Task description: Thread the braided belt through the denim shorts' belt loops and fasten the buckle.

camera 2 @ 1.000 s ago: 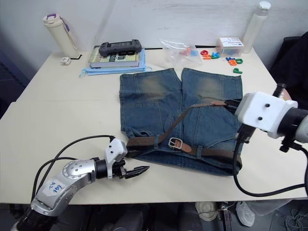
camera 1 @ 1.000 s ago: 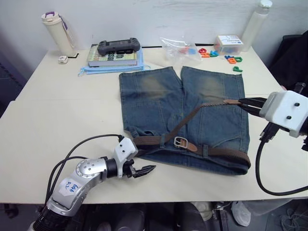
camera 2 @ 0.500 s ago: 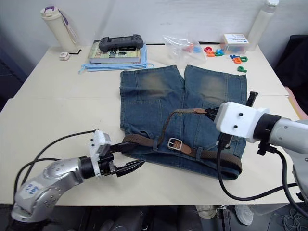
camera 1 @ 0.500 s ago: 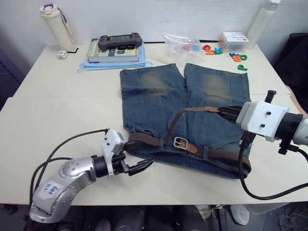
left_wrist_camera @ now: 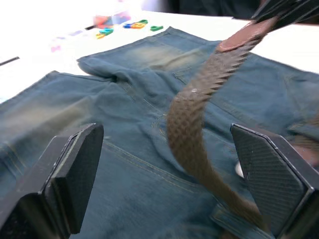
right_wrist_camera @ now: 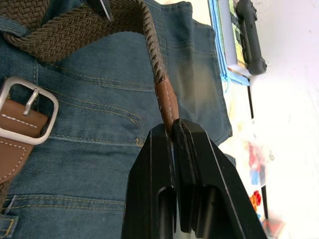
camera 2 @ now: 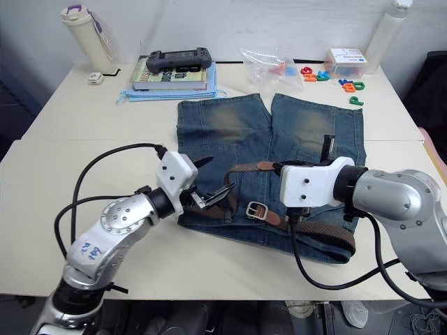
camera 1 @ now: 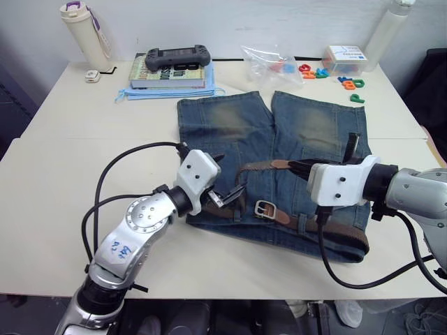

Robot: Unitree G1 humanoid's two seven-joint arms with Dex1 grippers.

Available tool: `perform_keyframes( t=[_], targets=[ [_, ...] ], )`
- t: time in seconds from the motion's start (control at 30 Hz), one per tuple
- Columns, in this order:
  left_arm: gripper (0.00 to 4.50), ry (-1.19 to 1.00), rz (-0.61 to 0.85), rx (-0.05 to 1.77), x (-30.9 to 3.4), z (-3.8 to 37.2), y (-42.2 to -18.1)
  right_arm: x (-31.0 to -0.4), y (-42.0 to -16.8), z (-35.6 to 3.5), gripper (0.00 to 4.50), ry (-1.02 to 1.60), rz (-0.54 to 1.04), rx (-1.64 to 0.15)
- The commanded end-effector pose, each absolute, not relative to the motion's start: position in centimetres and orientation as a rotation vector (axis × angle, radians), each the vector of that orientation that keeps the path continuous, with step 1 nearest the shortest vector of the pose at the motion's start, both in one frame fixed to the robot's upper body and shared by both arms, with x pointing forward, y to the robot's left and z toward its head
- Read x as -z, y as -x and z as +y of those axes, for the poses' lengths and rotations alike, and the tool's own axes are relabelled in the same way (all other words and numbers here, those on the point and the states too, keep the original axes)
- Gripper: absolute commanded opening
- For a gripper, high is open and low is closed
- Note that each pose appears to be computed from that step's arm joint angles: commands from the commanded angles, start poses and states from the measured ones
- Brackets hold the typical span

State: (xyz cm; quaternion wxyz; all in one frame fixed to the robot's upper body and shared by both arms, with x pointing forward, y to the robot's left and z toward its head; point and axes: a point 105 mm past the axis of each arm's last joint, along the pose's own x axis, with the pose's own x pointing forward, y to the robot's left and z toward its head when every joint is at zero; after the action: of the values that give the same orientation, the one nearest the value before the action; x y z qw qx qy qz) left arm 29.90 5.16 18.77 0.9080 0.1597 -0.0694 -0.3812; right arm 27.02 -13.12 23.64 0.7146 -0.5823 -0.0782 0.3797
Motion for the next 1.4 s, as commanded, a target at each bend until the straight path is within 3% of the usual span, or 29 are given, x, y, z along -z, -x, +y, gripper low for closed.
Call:
perform_keyframes(
  t=[0.03,0.33,0.43,0.7,1.2,1.3,1.4],
  targets=[
    [4.49,-0.363,-0.203,0.796,-19.5,4.0,-29.8,-24.4,-26.5,-12.0,0.00,1.315,-0.243,-0.840],
    [4.49,-0.370,-0.229,0.793,-19.9,3.3,-30.6,-24.3,-26.1,-11.3,0.00,1.312,-0.255,-0.850],
    [3.67,-0.368,-0.241,0.809,-19.9,3.3,-30.4,-24.2,-26.1,-11.2,0.00,1.307,-0.256,-0.849],
    [0.08,-0.396,-0.265,0.846,-19.9,3.2,-29.6,-24.2,-26.3,-11.3,0.00,1.303,-0.251,-0.838],
    [0.03,-0.356,-0.199,0.808,-18.6,3.9,-30.7,-24.5,-26.3,-10.9,0.00,1.185,-0.245,-0.806],
    [0.00,-0.326,-0.189,0.799,-18.4,4.2,-30.9,-24.7,-26.4,-10.9,1.05,1.121,-0.231,-0.784],
    [0.00,-0.300,-0.169,0.781,-18.0,4.7,-31.1,-24.5,-26.1,-11.2,2.49,1.068,-0.195,-0.765]
  ],
)
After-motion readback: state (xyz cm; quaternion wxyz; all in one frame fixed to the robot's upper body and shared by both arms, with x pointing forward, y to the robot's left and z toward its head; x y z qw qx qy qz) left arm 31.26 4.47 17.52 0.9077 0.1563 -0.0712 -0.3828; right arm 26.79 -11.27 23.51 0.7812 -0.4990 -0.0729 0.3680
